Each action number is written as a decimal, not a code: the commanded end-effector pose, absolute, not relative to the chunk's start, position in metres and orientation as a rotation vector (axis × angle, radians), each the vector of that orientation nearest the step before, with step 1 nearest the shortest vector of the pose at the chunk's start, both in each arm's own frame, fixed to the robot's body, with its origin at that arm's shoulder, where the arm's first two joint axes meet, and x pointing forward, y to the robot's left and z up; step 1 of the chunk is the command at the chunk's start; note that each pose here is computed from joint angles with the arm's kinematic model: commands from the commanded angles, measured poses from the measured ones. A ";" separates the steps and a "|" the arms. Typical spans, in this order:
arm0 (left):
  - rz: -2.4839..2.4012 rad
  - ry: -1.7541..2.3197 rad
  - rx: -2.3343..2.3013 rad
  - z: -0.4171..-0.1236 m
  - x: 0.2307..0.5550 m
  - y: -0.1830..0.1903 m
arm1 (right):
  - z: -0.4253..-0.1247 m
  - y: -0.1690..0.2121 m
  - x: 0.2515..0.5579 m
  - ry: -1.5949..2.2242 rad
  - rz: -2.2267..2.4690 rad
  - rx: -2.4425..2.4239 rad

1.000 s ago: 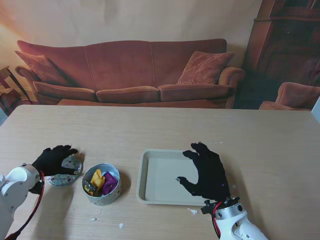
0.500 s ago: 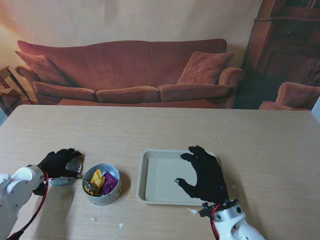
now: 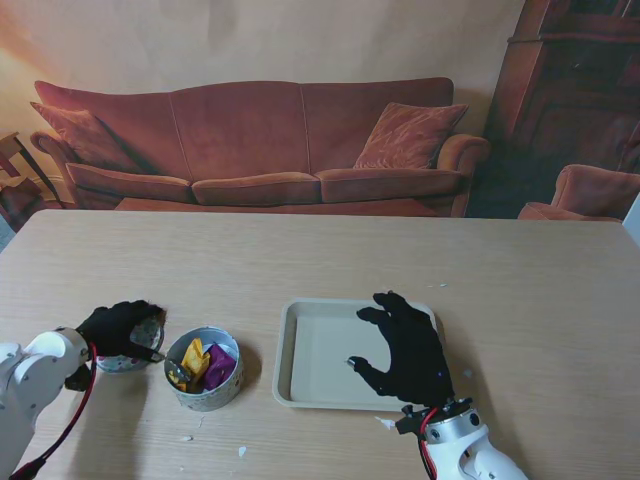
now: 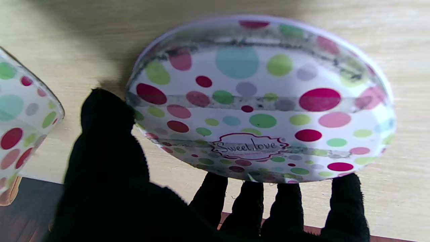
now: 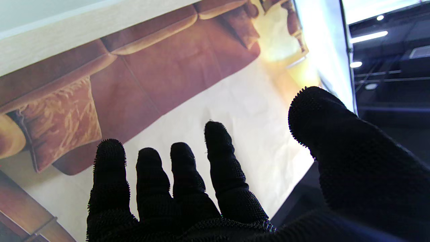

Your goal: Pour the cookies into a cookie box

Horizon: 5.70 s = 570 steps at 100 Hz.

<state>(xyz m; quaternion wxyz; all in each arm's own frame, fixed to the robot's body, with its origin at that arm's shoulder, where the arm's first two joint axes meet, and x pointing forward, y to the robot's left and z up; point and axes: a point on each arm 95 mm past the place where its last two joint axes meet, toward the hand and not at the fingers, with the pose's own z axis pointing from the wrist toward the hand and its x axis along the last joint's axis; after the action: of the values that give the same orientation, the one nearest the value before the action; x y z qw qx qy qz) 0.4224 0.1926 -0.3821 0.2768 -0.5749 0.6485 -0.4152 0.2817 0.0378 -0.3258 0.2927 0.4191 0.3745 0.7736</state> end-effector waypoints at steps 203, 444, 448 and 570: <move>-1.265 1.744 -1.282 -0.309 0.374 0.200 | -0.326 0.042 0.282 1.025 2.089 1.073; -1.809 1.696 -1.183 -0.303 0.378 0.069 | -0.329 0.055 0.281 1.028 2.137 1.215; -1.799 1.680 -1.208 -0.307 0.380 0.071 | -0.330 0.055 0.281 1.034 2.136 1.221; -1.775 1.408 -1.007 -0.331 0.390 0.121 | -0.334 0.057 0.281 1.080 2.141 1.264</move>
<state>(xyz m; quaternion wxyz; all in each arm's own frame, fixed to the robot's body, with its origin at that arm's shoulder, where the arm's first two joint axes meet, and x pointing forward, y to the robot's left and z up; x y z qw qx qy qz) 0.3948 0.1200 -0.3394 0.3332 -0.3931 0.5327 -0.6713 0.2842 0.0550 -0.3321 0.2202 0.4523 0.3871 0.7727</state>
